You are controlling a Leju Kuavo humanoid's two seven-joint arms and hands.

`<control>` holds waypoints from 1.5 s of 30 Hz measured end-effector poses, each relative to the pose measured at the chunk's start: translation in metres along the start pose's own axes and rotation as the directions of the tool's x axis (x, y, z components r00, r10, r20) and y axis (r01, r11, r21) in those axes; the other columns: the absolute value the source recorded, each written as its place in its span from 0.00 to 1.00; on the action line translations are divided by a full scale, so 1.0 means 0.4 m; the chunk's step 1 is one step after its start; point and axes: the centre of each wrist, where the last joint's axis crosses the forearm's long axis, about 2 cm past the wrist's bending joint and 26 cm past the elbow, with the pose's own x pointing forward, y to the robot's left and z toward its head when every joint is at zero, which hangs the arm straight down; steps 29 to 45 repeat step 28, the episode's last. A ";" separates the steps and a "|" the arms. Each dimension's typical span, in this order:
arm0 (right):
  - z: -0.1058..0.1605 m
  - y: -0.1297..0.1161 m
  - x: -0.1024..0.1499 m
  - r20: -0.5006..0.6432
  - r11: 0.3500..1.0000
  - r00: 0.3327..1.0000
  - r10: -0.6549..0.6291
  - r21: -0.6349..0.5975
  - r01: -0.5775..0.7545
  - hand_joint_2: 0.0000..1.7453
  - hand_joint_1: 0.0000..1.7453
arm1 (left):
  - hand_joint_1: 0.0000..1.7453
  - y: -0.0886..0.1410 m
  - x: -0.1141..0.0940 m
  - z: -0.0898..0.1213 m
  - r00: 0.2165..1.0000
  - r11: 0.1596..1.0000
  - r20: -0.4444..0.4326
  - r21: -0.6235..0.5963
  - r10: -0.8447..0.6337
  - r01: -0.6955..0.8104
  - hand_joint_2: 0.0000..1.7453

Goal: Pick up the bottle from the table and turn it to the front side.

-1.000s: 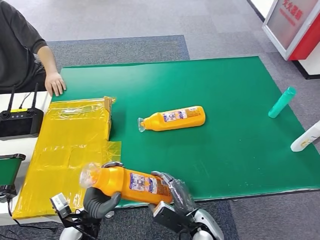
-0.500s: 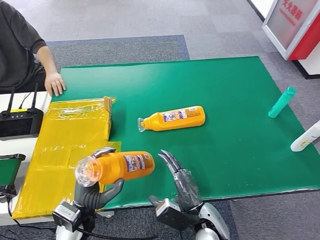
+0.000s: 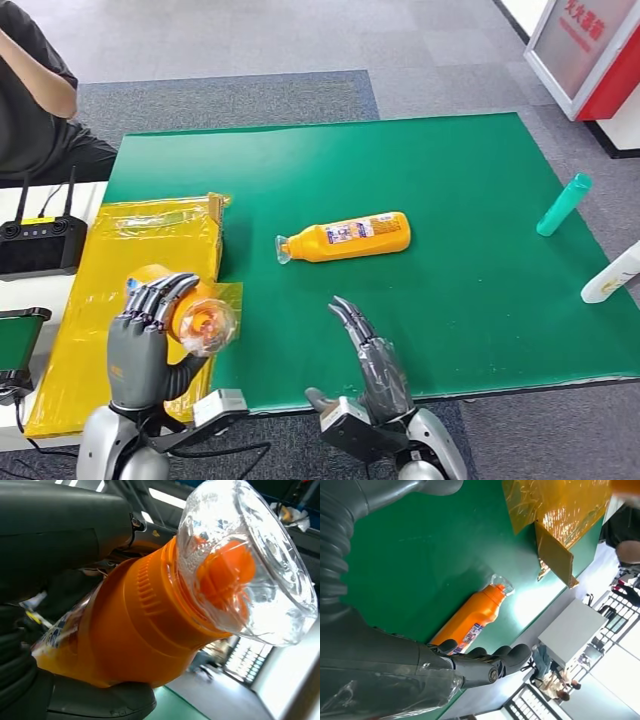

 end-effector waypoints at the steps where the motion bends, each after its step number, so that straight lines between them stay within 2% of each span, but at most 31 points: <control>1: 0.001 -0.002 0.000 -0.001 1.000 1.000 0.001 -0.004 -0.001 1.00 0.00 | 1.00 0.001 -0.001 0.000 0.999 0.999 -0.014 -0.003 -0.046 0.046 1.00; 7: 0.009 -0.015 -0.004 -0.009 0.999 1.000 0.001 -0.032 -0.001 1.00 0.00 | 1.00 0.004 -0.024 0.005 0.973 0.973 -0.067 -0.089 -0.220 0.214 1.00; 11: 0.013 -0.020 -0.005 -0.013 0.999 1.000 0.001 -0.042 -0.001 1.00 0.00 | 1.00 0.001 -0.040 0.009 0.962 0.957 -0.073 -0.143 -0.264 0.252 1.00; 14: 0.015 -0.021 -0.007 -0.013 0.999 1.000 -0.003 -0.045 0.002 1.00 0.00 | 1.00 -0.011 -0.058 0.017 0.947 0.931 -0.084 -0.228 -0.310 0.285 1.00; 23: 0.013 -0.025 -0.011 -0.001 0.999 1.000 -0.013 -0.038 0.013 1.00 0.00 | 1.00 -0.070 -0.142 0.063 0.918 0.844 -0.068 -0.424 -0.392 0.328 1.00; 28: 0.010 -0.024 -0.015 0.001 0.999 1.000 -0.017 -0.030 0.017 1.00 0.00 | 1.00 -0.091 -0.180 0.055 0.901 0.816 -0.059 -0.452 -0.429 0.359 1.00; 45: 0.010 -0.024 -0.015 0.001 0.999 1.000 -0.017 -0.030 0.017 1.00 0.00 | 1.00 -0.091 -0.180 0.055 0.901 0.816 -0.059 -0.452 -0.429 0.359 1.00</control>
